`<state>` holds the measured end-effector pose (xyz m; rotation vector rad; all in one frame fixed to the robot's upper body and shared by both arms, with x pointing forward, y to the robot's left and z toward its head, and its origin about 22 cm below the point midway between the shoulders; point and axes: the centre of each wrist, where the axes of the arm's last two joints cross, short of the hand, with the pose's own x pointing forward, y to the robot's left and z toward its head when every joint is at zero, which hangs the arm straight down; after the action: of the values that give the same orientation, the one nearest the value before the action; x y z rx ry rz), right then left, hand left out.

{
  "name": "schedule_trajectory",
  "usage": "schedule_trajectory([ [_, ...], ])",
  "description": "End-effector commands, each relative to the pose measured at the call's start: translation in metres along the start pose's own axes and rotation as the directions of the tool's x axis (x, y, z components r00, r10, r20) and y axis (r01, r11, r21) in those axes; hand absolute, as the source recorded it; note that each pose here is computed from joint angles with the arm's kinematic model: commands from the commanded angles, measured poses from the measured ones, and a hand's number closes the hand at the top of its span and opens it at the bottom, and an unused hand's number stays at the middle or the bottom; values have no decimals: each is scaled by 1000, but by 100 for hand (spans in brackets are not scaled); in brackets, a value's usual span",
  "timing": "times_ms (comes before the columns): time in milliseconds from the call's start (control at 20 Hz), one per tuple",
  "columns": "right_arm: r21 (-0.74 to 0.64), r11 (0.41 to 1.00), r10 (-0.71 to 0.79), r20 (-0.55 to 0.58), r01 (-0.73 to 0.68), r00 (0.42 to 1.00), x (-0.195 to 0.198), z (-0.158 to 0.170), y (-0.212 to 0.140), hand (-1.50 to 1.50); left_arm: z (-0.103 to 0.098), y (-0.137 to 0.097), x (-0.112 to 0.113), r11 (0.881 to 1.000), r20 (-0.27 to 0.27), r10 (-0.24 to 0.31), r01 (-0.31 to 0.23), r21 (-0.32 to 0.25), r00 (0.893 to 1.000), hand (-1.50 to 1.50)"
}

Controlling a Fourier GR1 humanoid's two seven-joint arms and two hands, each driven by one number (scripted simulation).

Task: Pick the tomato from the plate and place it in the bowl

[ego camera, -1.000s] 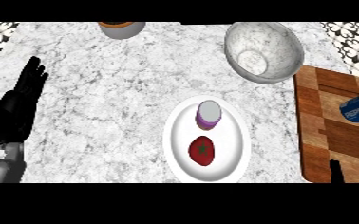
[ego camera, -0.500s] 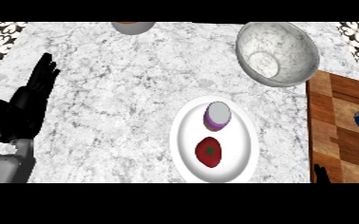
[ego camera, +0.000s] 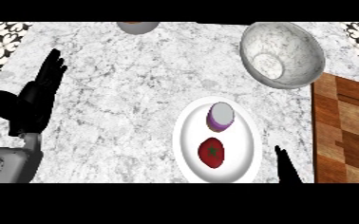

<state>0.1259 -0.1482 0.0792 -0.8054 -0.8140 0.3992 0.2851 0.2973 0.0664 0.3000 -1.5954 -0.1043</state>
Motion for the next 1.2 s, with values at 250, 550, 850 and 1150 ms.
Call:
schedule_trajectory([
  [250, 113, 977, 201, -180, -182, 963, 43, -9, 13, -150, 1, -9, -10, 1000, -18, 12, -12, -4, 1000, 0],
  [550, -18, 962, 266, -151, -272, 952, 63, -21, 27, -150, 1, 10, -4, 999, -22, 7, -6, 32, 1000, 0],
  [850, 71, 966, 258, -149, -250, 955, 75, -41, 37, -150, 6, -3, -5, 999, -17, -14, 15, 31, 1000, 0],
  [1150, 91, 964, 262, -176, -249, 949, 73, -50, 59, -150, 7, 13, -8, 1000, -16, 5, -5, 12, 1000, 0],
])
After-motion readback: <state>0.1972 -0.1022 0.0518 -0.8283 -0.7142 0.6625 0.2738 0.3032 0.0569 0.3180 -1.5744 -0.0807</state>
